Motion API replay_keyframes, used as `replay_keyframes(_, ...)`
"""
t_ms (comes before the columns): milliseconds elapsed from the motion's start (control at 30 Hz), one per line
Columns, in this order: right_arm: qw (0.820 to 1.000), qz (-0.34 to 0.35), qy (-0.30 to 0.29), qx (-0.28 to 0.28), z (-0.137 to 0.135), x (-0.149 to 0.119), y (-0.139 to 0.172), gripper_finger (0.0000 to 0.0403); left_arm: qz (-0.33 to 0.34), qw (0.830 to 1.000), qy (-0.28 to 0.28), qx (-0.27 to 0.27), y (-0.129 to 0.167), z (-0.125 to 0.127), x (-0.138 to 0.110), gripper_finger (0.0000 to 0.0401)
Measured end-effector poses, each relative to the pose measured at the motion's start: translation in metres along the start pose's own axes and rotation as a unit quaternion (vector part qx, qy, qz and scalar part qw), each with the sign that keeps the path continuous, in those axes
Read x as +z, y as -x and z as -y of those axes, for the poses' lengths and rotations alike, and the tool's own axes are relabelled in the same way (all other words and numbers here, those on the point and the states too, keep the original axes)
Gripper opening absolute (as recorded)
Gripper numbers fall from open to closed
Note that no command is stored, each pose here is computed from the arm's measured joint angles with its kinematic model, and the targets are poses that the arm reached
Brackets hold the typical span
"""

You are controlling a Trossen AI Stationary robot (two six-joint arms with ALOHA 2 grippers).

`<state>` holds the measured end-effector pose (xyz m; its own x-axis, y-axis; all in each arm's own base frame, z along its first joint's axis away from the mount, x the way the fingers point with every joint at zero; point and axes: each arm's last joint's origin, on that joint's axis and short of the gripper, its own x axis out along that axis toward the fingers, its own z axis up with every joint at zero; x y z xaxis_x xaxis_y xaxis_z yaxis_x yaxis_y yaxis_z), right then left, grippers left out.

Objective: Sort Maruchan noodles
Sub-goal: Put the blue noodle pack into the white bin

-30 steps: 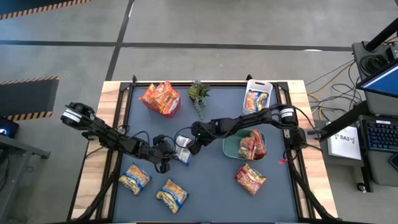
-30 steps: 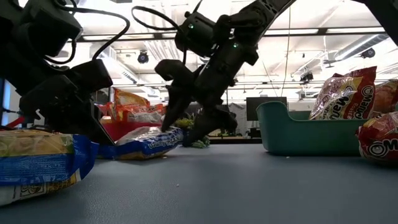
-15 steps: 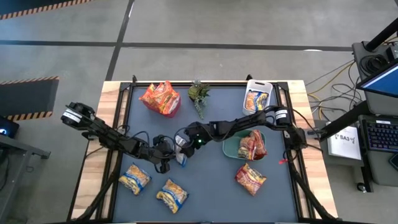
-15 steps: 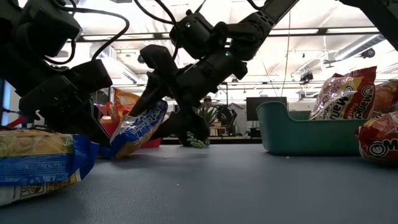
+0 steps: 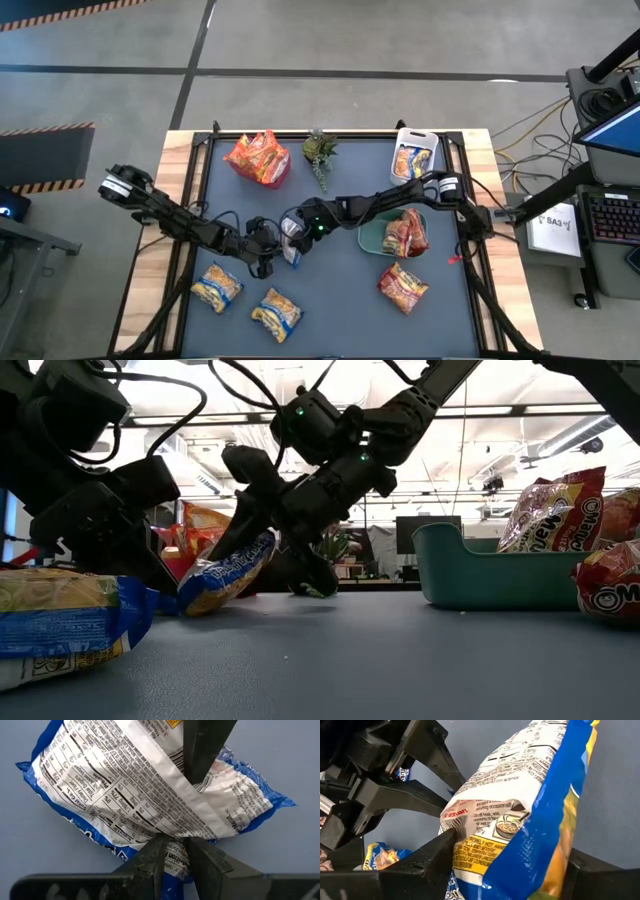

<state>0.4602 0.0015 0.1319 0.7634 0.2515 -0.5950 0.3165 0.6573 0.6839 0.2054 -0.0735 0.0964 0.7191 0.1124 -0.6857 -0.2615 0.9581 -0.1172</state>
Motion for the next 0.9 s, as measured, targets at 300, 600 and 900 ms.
replay_keyframes(300, 1.0, -0.002, 0.004, 0.001, 0.0, 0.0, 0.0, 0.0118, 0.004, 1.0, 0.001, 0.0, 0.0, 0.0, 0.001, 0.0068)
replay_keyframes(600, 1.0, -0.005, 0.023, 0.005, -0.002, 0.001, 0.003, 0.0107, 0.016, 1.0, -0.003, -0.014, 0.01, 0.0, 0.008, 0.0068)
replay_keyframes(900, 0.998, -0.007, 0.058, 0.007, -0.014, 0.007, 0.02, 0.0099, 0.027, 1.0, -0.005, -0.012, 0.038, -0.007, 0.019, 0.0068)
